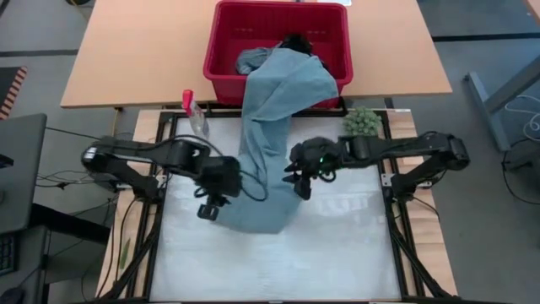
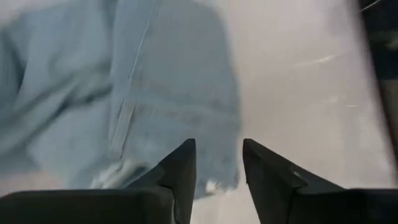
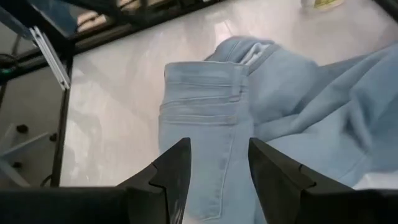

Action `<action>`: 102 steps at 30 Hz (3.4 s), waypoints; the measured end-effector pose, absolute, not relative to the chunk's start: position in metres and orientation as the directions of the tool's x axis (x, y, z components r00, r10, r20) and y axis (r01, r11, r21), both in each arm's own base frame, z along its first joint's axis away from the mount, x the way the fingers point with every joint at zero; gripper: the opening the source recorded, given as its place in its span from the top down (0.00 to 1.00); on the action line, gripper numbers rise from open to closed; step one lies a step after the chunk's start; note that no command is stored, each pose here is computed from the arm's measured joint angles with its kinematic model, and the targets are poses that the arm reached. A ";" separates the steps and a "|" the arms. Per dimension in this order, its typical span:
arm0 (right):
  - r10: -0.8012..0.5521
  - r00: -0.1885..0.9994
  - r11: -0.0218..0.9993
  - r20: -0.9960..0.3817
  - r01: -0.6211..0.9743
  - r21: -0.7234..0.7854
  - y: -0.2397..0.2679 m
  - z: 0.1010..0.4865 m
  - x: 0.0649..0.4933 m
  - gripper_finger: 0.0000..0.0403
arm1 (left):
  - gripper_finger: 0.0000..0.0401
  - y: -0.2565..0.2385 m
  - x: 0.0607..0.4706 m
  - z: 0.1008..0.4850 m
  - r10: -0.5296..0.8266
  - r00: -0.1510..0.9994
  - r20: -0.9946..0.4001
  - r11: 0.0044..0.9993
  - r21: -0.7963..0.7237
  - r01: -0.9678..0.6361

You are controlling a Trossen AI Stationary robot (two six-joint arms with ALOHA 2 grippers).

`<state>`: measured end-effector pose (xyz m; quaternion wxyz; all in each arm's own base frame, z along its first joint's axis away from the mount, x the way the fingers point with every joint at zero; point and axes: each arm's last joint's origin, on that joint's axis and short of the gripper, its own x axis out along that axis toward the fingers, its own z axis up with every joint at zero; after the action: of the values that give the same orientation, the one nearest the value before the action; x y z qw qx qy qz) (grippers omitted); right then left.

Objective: Fold Laundry from Bin
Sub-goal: Fold the blue pants from the red laundry bin

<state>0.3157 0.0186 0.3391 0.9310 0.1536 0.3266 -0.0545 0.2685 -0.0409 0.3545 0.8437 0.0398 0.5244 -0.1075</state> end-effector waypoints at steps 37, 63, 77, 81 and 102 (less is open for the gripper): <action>0.210 0.651 0.950 -0.729 0.041 0.310 -0.045 0.178 0.469 0.37 | 0.69 -0.028 0.206 0.256 -0.014 0.350 -0.937 0.999 -0.029 -0.038; 0.156 0.659 0.969 -0.736 0.042 0.243 0.091 0.327 0.318 0.91 | 0.69 -0.049 0.218 0.227 -0.051 0.529 -0.847 0.902 0.188 0.388; -0.018 0.711 0.939 -0.703 0.254 0.233 0.104 0.317 0.296 0.91 | 0.54 -0.056 0.209 0.178 -0.095 0.553 -0.828 0.865 0.206 0.457; -0.033 0.714 0.932 -0.699 0.274 0.236 0.098 0.314 0.302 0.90 | 0.46 -0.060 0.208 0.165 -0.119 0.554 -0.824 0.827 0.227 0.515; 0.016 0.749 0.926 -0.662 0.239 0.292 0.108 0.322 0.298 0.89 | 0.98 -0.066 0.226 0.142 -0.055 0.497 -0.866 0.879 0.194 0.436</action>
<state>0.2979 0.1077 0.3215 0.9172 0.1824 0.3490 -0.0607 0.2258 -0.0657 0.1418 0.8423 0.1982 0.4796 -0.1457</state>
